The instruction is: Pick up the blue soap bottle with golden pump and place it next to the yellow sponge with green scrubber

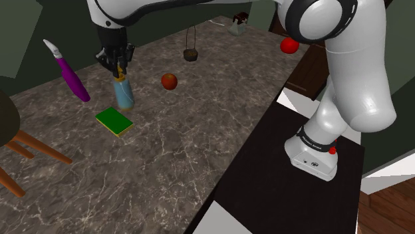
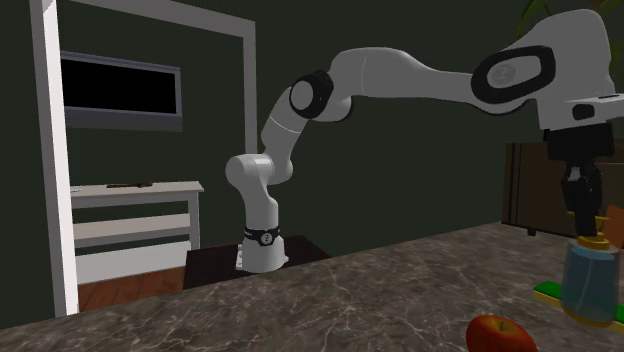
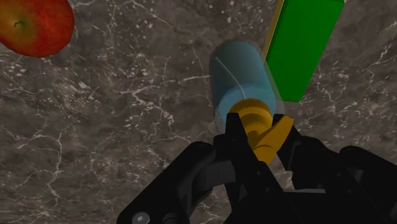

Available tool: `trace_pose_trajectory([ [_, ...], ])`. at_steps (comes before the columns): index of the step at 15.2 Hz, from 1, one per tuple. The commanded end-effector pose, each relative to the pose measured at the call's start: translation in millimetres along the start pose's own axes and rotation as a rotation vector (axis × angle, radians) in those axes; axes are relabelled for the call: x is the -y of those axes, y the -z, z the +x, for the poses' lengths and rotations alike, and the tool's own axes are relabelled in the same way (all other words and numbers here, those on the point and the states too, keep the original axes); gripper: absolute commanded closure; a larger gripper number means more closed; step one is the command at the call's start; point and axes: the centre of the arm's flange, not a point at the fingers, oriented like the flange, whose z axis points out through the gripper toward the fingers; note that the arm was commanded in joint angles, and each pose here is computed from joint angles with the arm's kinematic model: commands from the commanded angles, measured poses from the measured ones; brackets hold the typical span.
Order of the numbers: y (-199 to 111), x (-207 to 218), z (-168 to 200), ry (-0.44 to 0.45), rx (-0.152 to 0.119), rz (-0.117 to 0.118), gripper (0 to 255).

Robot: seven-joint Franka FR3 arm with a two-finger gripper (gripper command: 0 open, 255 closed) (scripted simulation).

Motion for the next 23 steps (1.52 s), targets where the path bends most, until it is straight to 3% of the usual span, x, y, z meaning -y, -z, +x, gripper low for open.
trace_pose_trajectory([
  [1, -10.3, -0.5, -1.3, 0.000, -0.001, 0.000, 255],
  [9, -14.1, -0.8, -1.7, 0.000, -0.001, 0.000, 255],
  [10, -14.1, -0.7, -1.7, 0.000, -0.001, 0.000, 0],
  [15, -14.1, -0.8, -1.7, 0.000, -0.001, 0.000, 0],
  [19, 35.9, -0.8, -1.8, 0.000, -0.001, 0.000, 0],
  [23, 35.9, -0.8, -1.8, 0.000, -0.001, 0.000, 0],
])
